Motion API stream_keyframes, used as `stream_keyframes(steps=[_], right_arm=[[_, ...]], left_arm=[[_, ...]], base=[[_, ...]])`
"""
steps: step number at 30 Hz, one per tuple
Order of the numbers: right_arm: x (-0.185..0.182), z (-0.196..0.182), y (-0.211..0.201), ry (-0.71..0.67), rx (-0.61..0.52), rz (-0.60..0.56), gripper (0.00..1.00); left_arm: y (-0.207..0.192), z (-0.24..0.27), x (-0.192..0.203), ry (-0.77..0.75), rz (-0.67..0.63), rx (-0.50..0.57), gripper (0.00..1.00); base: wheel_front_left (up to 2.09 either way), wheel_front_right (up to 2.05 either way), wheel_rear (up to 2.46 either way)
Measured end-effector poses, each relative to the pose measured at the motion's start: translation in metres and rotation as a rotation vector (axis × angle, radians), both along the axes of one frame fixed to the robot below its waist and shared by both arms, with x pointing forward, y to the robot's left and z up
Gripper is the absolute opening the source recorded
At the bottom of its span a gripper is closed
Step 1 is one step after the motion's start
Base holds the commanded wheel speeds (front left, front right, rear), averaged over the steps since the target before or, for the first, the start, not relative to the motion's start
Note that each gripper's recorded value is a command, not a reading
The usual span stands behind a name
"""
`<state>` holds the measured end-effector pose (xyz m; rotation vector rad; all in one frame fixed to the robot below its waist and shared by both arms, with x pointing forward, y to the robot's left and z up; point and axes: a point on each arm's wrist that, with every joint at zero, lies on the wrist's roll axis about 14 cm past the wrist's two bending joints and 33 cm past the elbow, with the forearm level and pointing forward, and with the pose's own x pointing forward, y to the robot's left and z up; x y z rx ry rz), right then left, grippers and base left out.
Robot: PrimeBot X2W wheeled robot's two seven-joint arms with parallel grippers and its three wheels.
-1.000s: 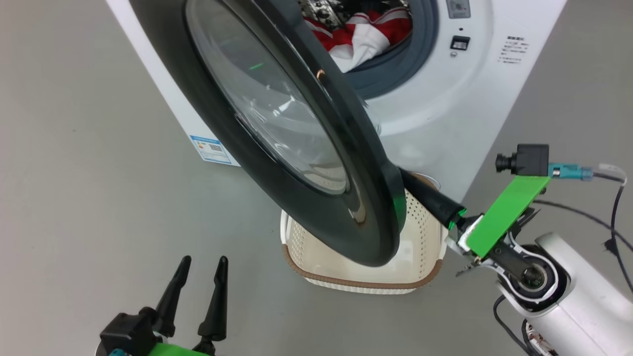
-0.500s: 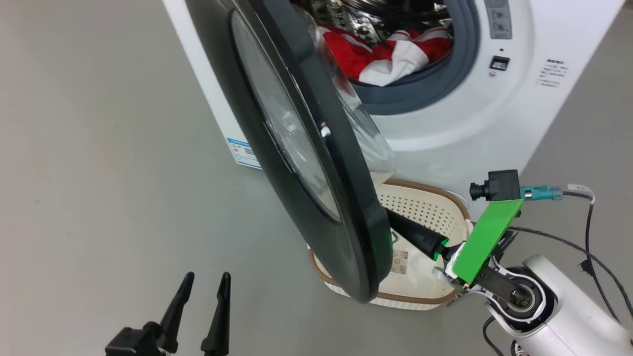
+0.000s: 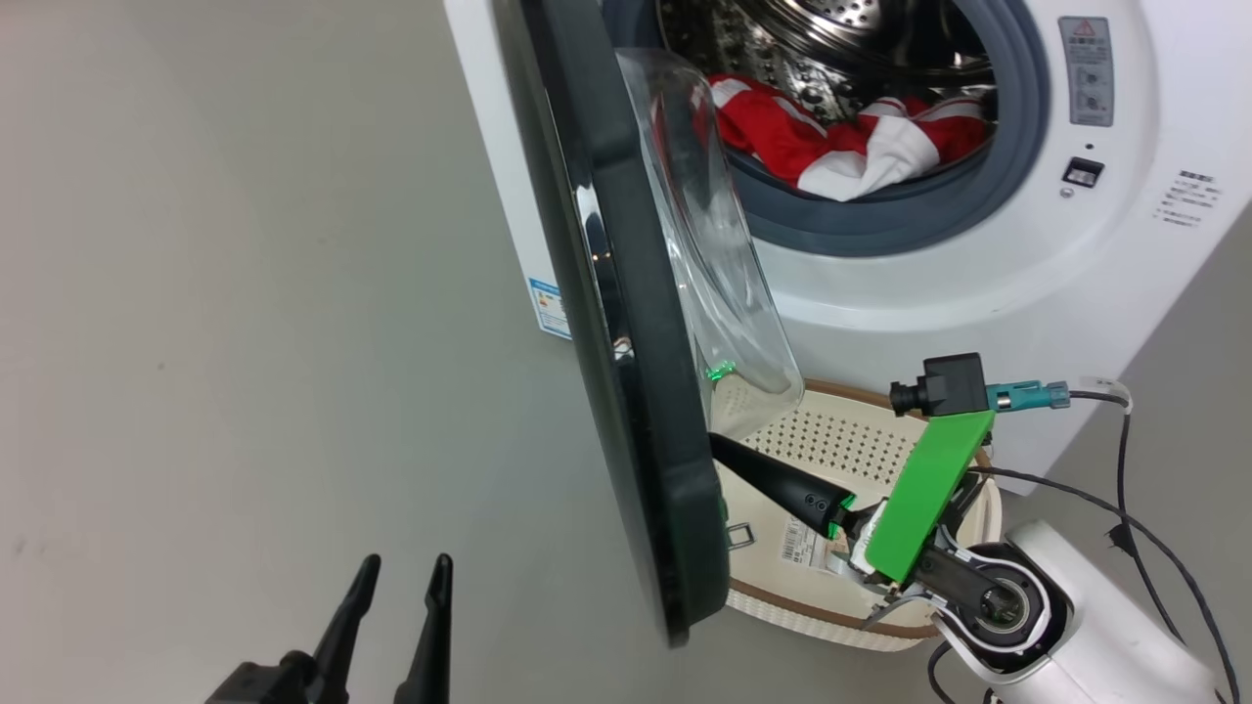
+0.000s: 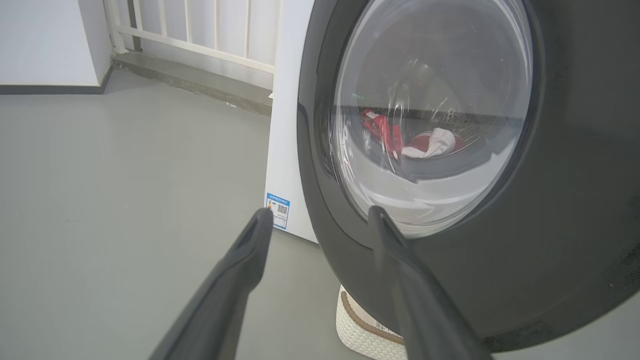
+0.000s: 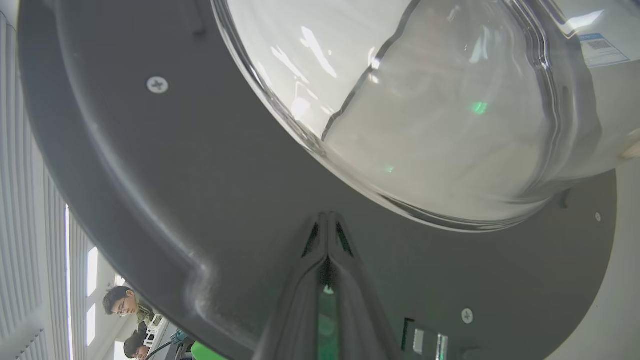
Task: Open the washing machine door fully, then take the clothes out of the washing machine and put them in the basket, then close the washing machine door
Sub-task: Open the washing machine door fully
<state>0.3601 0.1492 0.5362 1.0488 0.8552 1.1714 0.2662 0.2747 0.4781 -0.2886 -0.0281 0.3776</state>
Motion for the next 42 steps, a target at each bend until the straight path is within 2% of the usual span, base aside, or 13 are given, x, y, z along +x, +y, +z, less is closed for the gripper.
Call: stream_keyframes(steps=[20, 34, 35, 36, 38, 39, 40, 42], right_arm=[[-0.032, 0.0, 0.028, 0.029, 0.009, 0.138, 0.0], [-0.038, 0.003, 0.032, 0.022, 0.014, 0.144, 0.0], [-0.037, 0.003, 0.032, 0.01, 0.009, 0.134, 0.13], [-0.035, 0.003, 0.031, 0.001, 0.006, 0.126, 0.22], [-0.033, 0.002, 0.03, -0.006, 0.001, 0.111, 0.33], [-0.031, 0.002, 0.029, -0.013, -0.003, 0.101, 0.45], [-0.029, 0.001, 0.027, -0.016, -0.005, 0.089, 0.63], [-0.024, 0.0, 0.024, -0.027, -0.013, 0.063, 0.87]], left_arm=[[0.023, 0.006, -0.022, -0.011, 0.114, 0.003, 1.0], [0.021, 0.008, -0.02, -0.019, 0.109, 0.003, 1.0], [0.021, 0.008, -0.02, -0.02, 0.107, 0.003, 1.0], [0.021, 0.008, -0.02, -0.02, 0.105, 0.002, 1.0], [0.019, 0.008, -0.019, -0.022, 0.1, 0.001, 1.0], [0.019, 0.008, -0.019, -0.022, 0.097, 0.0, 1.0], [0.018, 0.008, -0.019, -0.022, 0.094, -0.001, 1.0], [0.016, 0.007, -0.018, -0.022, 0.087, -0.002, 1.0]], base=[[0.0, 0.0, 0.0], [0.0, 0.0, 0.0], [0.0, 0.0, 0.0], [0.0, 0.0, 0.0], [0.0, 0.0, 0.0], [0.0, 0.0, 0.0], [0.0, 0.0, 0.0], [0.0, 0.0, 0.0]])
